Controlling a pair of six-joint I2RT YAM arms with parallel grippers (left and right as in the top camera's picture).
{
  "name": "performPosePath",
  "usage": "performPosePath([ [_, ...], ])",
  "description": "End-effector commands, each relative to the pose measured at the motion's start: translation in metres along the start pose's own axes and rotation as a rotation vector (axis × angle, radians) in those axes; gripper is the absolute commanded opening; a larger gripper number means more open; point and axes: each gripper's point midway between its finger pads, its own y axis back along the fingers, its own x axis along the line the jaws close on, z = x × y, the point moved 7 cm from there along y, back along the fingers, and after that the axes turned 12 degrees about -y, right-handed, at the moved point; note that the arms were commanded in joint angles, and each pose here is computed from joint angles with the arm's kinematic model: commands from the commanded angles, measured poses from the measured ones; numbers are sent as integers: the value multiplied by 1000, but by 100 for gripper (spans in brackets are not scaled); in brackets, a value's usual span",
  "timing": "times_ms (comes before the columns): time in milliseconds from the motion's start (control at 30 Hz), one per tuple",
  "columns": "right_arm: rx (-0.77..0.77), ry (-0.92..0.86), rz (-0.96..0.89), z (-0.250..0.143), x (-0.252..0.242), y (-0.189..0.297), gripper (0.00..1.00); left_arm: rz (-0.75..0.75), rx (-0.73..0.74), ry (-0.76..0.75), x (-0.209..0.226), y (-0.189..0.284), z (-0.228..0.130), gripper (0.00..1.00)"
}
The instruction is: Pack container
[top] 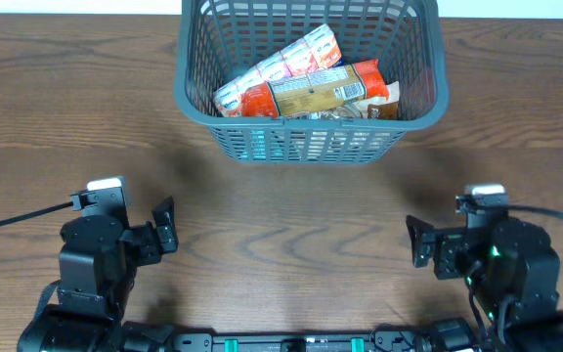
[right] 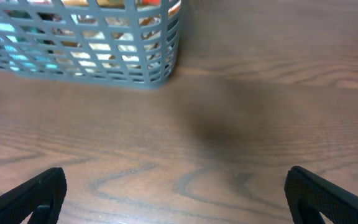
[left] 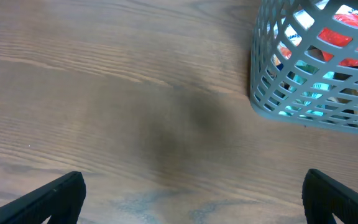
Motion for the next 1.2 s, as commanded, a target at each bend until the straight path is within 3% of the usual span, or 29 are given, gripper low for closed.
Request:
performPosePath([
  [0,-78,-22,-6,-7,-7,20,99,2,-1,7,0,-1,0,99],
  [300,-345,-101,57,-53,-25,58,99,2,-1,7,0,-1,0,99],
  [600,-541,-121,101,-25,-17,-4,99,2,-1,7,0,-1,0,99],
  [800,-647,-135,112,-29,-18,-52,99,2,-1,7,0,-1,0,99],
  [1167,-687,-157,63,-45,-31,-86,99,2,-1,7,0,-1,0,99],
])
